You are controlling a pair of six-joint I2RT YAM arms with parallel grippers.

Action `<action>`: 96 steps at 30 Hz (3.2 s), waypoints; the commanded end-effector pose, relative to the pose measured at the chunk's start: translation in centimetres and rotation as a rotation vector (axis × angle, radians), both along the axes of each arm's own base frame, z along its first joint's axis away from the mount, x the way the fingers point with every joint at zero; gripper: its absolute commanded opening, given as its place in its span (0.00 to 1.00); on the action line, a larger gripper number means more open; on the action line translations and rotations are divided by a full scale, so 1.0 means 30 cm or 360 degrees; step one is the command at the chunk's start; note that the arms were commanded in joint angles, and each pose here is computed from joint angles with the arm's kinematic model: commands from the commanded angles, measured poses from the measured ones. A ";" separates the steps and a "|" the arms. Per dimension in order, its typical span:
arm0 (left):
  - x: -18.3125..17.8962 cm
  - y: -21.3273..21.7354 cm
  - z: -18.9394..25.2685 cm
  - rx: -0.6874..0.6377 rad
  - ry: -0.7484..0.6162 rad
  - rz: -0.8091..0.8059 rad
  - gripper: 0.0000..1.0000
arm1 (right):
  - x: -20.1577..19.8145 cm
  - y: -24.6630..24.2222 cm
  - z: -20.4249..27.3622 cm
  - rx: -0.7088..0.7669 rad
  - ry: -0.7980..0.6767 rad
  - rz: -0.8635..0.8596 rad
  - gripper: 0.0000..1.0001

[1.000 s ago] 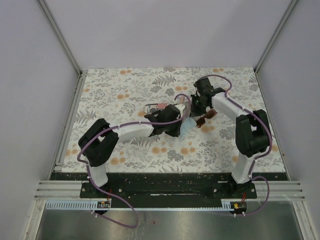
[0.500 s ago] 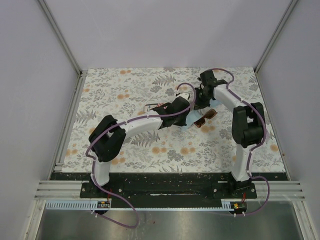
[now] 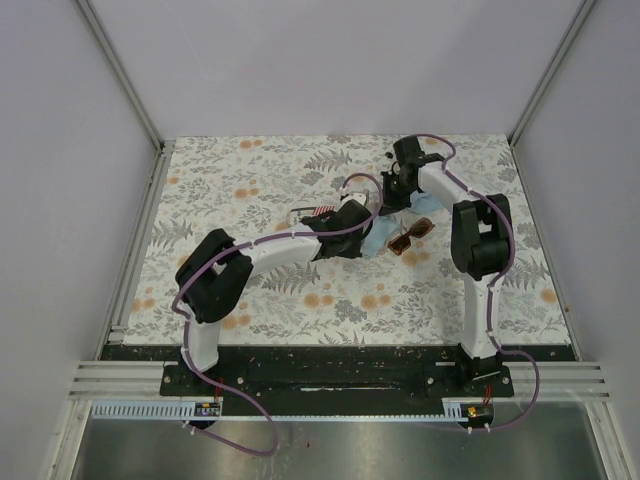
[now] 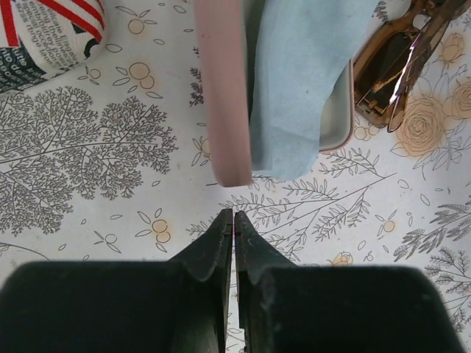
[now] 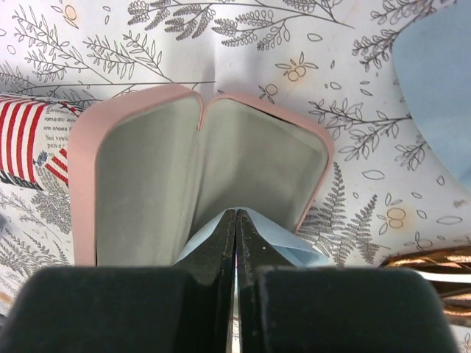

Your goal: Organize the sunglasses

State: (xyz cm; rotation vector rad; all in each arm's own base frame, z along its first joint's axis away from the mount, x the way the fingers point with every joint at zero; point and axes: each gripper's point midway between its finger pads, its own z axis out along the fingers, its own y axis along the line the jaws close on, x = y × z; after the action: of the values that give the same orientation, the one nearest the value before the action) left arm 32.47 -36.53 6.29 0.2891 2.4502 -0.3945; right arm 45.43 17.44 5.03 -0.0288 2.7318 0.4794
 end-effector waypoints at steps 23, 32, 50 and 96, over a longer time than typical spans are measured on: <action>-0.018 0.071 0.164 -0.0205 -0.0093 0.0040 0.09 | 0.173 0.033 0.142 0.0028 -0.0211 0.0016 0.45; -0.051 0.168 0.262 -0.0239 -0.0161 0.0086 0.09 | 0.079 -0.110 0.296 0.0002 -0.0347 -0.0492 0.52; -0.155 0.304 0.271 -0.0262 -0.0185 0.0147 0.09 | -0.126 -0.304 0.123 0.0028 -0.0197 -0.1394 0.69; -0.178 0.333 0.241 -0.0276 -0.0179 0.0189 0.09 | -0.107 -0.109 0.278 0.0515 -0.0315 -0.0939 0.00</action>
State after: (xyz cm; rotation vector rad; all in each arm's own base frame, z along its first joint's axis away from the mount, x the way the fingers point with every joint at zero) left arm 25.96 -25.61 11.84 0.1128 2.3498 -0.4821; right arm 41.26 12.75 9.11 0.7455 2.4414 0.5012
